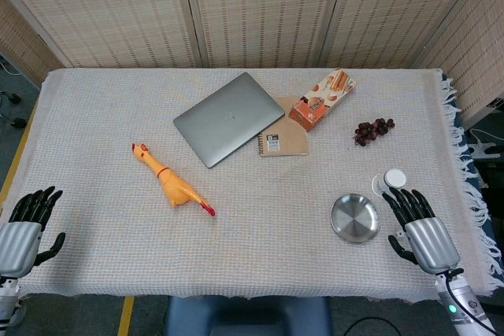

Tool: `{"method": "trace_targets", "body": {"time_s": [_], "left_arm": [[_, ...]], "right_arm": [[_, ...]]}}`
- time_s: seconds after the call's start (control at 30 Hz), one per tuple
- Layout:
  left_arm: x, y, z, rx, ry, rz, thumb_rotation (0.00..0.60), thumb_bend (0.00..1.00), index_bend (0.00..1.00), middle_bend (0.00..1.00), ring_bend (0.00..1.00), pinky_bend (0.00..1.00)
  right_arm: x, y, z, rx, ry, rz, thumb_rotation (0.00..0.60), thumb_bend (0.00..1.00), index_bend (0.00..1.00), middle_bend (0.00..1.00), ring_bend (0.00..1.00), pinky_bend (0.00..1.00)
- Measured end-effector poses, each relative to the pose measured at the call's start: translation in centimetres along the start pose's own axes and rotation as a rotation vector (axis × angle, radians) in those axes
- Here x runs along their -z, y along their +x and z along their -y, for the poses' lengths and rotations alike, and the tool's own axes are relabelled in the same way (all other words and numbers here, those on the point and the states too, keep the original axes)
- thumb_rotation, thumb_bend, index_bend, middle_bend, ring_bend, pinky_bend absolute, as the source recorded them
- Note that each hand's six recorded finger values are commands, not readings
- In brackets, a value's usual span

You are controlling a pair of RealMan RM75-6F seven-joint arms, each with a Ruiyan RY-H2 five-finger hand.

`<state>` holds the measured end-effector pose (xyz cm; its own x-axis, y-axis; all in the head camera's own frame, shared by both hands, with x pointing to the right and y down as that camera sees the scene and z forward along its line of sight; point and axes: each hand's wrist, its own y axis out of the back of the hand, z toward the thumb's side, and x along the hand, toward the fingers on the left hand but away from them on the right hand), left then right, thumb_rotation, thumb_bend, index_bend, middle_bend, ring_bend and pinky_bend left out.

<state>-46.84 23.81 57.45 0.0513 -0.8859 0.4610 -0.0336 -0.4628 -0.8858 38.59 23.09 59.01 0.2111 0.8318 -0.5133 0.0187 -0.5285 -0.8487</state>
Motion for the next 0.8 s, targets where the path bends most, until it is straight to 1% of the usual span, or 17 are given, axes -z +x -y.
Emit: {"method": "trace_targets", "body": {"time_s": [0.17,0.3,0.53,0.67,0.8], "left_arm": [[-0.1,0.1,0.1,0.005,0.002,-0.001,0.6,0.4,0.0,0.0,0.0,0.07],[-0.4,0.1,0.0,0.0,-0.007,0.008,0.6,0.4,0.0,0.0,0.0,0.07],[-0.4,0.0,-0.2,0.002,-0.022,0.015,0.6,0.4,0.0,0.0,0.0,0.07],[-0.5,0.0,0.1,0.014,-0.024,0.018,0.6,0.4,0.0,0.0,0.0,0.07],[-0.6,0.1,0.3,0.023,-0.022,0.02,0.6,0.4,0.0,0.0,0.0,0.07]], "right_arm": [[0.2,-0.3,0.4,-0.014,0.018,0.005,0.6,0.29,0.0,0.0,0.0,0.0],[0.6,-0.4,1.1,-0.045,0.037,0.017,0.6,0.29,0.0,0.0,0.0,0.0],[2.0,0.1,2.7,-0.135,0.121,0.021,0.6,0.29,0.11,0.0,0.0,0.0],[3.4,0.7,4.5,-0.214,0.168,0.035,0.6,0.29,0.18,0.0,0.0,0.0],[4.5,0.6,6.0,-0.251,0.195,0.049,0.6,0.29,0.25,0.0,0.0,0.0]]}}
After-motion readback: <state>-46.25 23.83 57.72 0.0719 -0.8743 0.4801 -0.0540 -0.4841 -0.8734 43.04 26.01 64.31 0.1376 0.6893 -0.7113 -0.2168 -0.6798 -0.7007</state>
